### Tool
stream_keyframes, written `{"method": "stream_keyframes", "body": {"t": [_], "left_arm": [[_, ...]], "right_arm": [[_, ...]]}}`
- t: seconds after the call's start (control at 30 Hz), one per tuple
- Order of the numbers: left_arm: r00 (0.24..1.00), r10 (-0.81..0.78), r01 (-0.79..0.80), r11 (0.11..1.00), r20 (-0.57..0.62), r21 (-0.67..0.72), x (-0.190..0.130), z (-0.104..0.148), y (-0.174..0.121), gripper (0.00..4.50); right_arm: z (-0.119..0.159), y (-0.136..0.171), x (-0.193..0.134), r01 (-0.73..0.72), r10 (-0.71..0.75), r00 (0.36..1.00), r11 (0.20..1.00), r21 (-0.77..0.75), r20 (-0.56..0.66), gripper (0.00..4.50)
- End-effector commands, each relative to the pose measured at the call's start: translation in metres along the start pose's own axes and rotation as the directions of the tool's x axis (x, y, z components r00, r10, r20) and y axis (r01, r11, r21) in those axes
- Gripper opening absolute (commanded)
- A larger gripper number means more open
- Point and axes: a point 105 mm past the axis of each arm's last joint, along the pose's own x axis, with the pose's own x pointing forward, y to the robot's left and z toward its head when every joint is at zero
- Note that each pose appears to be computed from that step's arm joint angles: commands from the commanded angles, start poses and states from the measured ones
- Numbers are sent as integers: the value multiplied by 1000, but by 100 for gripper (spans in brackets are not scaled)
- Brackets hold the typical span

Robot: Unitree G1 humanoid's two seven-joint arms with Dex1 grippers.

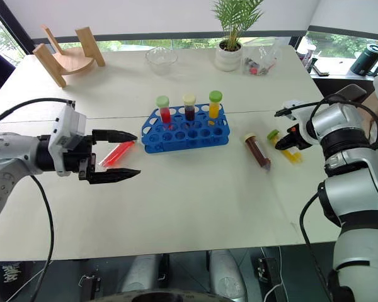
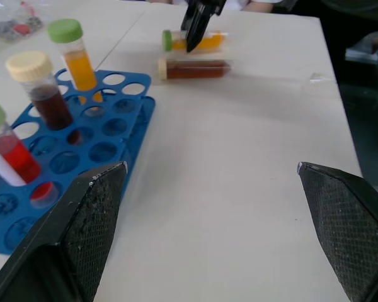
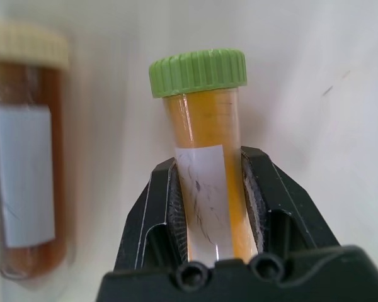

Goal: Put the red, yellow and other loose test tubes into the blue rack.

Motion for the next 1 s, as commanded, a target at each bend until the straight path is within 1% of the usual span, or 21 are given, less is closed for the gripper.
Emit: {"method": "stream_keyframes", "body": {"t": [0.03, 0.07, 0.13, 0.2, 0.23, 0.33, 0.4, 0.43, 0.47, 0.57, 0.67, 0.77, 0.9, 1.0], "left_arm": [[999, 40, -41, 999, 16, 36, -8, 10, 0, 450], [999, 47, -48, 998, 18, 34, -8, 10, 0, 450], [998, 61, -62, 998, 22, 31, -8, 10, 1, 450], [997, 67, -67, 997, 30, 24, -7, 11, 0, 450], [997, 68, -69, 997, 30, 22, -7, 11, 0, 450], [997, 73, -73, 997, 32, 17, -6, 11, 0, 450], [997, 75, -76, 997, 34, 19, -4, 11, 1, 450], [996, 74, -75, 997, 39, 19, -3, 13, 1, 450], [996, 73, -74, 997, 43, 19, -1, 14, 1, 450], [996, 72, -73, 997, 49, 24, 0, 17, 1, 450], [996, 73, -74, 997, 51, 27, 1, 18, 2, 450], [996, 71, -73, 997, 53, 29, 2, 19, 2, 450], [996, 74, -76, 997, 54, 29, 2, 20, 1, 450], [996, 76, -77, 997, 55, 28, 2, 20, 1, 450]], "right_arm": [[65, 21, -49, 2, 30, 943, 995, -97, 332, 83], [78, 35, -57, -13, 60, 896, 994, -110, 440, 83], [88, 65, -68, -50, 118, 804, 990, -131, 582, 83], [98, 100, -82, -84, 191, 621, 981, -177, 760, 83], [100, 109, -86, -98, 176, 529, 984, -146, 830, 83], [101, 126, -85, -160, 96, 345, 986, -43, 934, 83], [99, 135, -77, -154, 60, 267, 988, -19, 962, 83], [97, 139, -69, -139, 52, 249, 990, -18, 967, 83], [94, 141, -60, -128, 44, 246, 992, -12, 968, 83], [85, 140, -34, -112, 13, 255, 994, 16, 967, 83], [80, 139, -15, -96, 7, 274, 995, 20, 962, 83], [80, 137, -3, -95, 1, 277, 995, 26, 961, 83], [78, 137, 12, -91, 21, 302, 996, 7, 953, 83], [77, 137, 18, -97, 22, 309, 995, 9, 951, 83]]}}
